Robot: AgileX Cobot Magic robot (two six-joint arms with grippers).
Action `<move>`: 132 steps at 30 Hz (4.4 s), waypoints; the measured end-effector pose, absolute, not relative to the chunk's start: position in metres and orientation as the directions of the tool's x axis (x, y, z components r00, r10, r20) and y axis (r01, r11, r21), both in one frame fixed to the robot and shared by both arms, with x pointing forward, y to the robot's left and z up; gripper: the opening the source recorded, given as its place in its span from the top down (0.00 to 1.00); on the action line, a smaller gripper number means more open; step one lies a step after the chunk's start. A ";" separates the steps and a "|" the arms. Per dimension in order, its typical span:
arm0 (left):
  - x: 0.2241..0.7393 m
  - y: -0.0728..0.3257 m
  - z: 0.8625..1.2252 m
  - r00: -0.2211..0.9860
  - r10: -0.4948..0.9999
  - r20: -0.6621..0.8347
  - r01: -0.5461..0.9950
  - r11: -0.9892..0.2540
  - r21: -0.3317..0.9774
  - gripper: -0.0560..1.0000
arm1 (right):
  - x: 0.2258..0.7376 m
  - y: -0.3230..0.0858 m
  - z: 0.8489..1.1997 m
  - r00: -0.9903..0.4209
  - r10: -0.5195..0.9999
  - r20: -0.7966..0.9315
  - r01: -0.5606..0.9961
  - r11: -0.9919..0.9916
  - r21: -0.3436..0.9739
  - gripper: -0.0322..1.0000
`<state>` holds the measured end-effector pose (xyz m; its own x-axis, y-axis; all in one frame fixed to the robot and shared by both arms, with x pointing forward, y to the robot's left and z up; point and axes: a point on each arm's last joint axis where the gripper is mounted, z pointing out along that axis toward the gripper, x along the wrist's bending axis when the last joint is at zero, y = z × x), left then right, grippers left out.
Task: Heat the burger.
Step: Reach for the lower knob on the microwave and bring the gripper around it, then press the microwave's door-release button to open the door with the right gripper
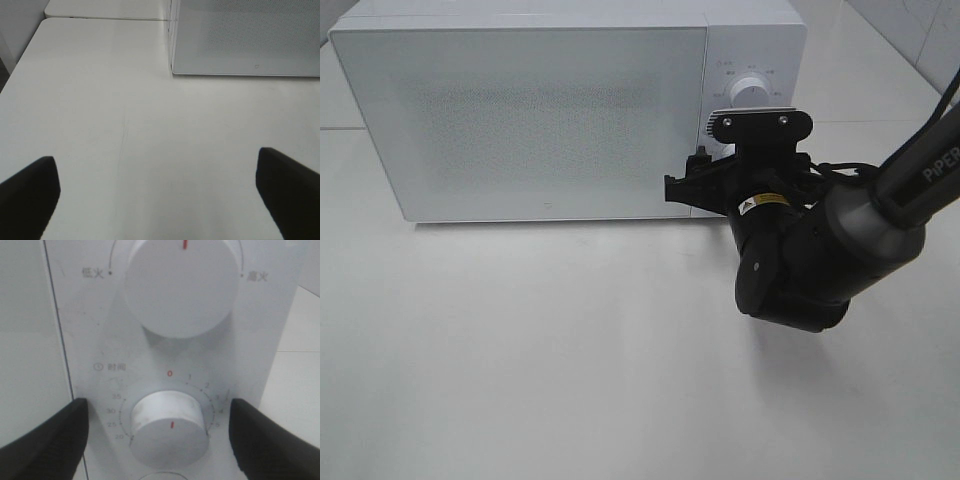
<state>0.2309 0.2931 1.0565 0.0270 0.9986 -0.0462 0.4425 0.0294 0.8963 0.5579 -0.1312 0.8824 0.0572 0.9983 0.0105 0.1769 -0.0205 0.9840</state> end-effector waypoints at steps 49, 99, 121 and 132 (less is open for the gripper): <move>0.231 0.293 1.056 0.027 0.999 -0.046 0.443 0.029 0.896 0.01 | 0.558 -0.132 0.881 0.095 0.928 0.361 0.150 -0.372 0.916 0.55; 0.231 0.293 1.056 0.027 0.999 -0.046 0.443 0.029 0.896 0.01 | 0.557 -0.133 0.878 0.161 -0.268 0.950 -0.036 -0.963 -0.266 0.54; 0.231 0.293 1.056 0.027 0.999 -0.046 0.443 0.029 0.896 0.01 | 0.533 -0.140 0.868 0.238 -0.054 0.970 0.055 -0.996 -0.069 0.24; 0.231 0.293 1.056 0.027 0.999 -0.046 0.443 0.029 0.896 0.01 | 0.513 -0.145 0.894 0.166 0.195 0.967 0.202 -0.966 0.160 0.24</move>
